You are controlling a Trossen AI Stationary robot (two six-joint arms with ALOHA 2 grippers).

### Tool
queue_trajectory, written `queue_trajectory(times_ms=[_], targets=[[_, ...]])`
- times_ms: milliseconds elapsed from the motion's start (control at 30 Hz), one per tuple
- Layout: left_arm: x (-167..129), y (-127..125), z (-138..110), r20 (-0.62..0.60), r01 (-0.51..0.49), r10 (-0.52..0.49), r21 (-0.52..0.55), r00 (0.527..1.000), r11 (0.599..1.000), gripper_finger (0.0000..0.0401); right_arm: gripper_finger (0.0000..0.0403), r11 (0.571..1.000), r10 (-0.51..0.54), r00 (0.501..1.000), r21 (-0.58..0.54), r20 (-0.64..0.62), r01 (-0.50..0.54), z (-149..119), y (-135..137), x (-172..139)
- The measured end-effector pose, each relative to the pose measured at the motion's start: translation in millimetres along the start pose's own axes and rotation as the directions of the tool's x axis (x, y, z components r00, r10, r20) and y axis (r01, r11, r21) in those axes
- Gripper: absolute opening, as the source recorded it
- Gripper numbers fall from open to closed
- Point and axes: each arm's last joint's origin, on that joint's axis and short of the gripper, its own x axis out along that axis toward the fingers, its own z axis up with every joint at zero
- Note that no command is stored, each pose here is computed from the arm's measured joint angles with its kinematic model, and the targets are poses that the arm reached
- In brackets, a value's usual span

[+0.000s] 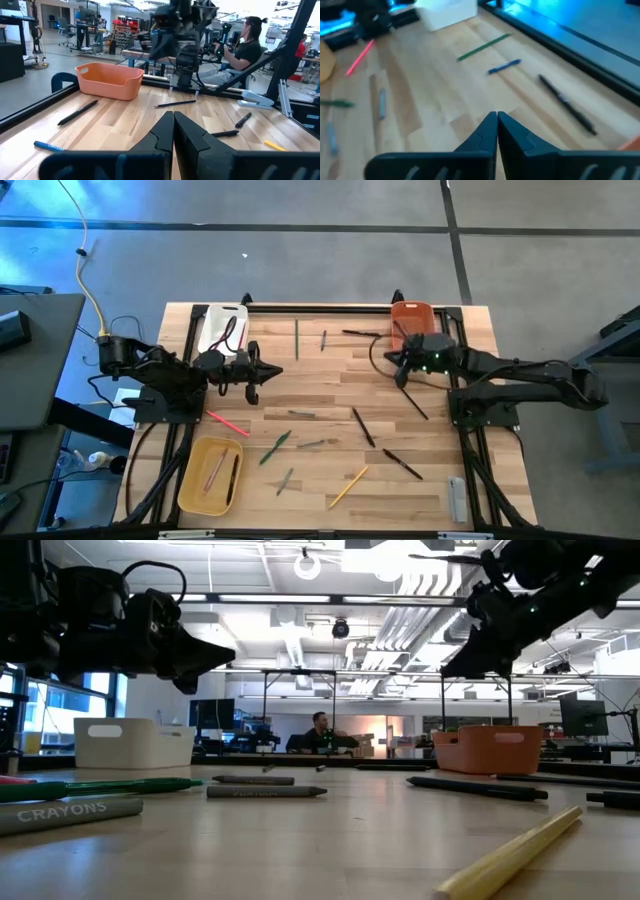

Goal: Sort crayons/erasers/pens/pencils in bins
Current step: Put the black pencil into the white bin

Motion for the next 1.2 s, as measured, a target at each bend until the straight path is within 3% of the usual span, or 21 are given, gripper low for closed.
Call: queue_trajectory(times_ms=[333,533,633,833,1067,1200], targets=[[0.0,0.3,-0.7,-0.006,-0.008,0.008,0.005,1.000,1.000,0.0000,0.0005,0.997,-0.072,0.988,0.010,-0.140,0.074,-16.2,36.8,-8.5],[0.0,0.3,-0.7,-0.006,-0.009,0.009,-0.002,1.000,1.000,0.0000,0.0009,0.984,-0.129,0.943,0.079,-0.307,0.160,-37.2,41.3,-7.4],[0.0,0.4,-1.5,-0.015,-0.010,0.010,-0.003,1.000,1.000,0.0000,0.0026,0.969,-0.168,0.903,0.103,-0.395,0.225,-47.5,40.8,-6.7],[-0.1,1.3,-3.0,-0.027,-0.041,0.040,-0.006,0.999,0.999,0.0000,0.0085,0.921,-0.274,0.765,0.072,-0.584,0.384,-70.7,35.3,-2.1],[-0.2,1.5,-3.7,-0.034,-0.046,0.045,-0.008,0.998,0.999,0.0000,0.0109,0.918,-0.239,0.668,0.060,-0.705,0.391,-84.8,35.7,12.9],[-0.2,1.5,-3.5,-0.032,-0.046,0.045,-0.007,0.998,0.999,0.0000,0.0104,0.916,-0.235,0.643,0.054,-0.728,0.397,-88.9,36.2,19.1]])
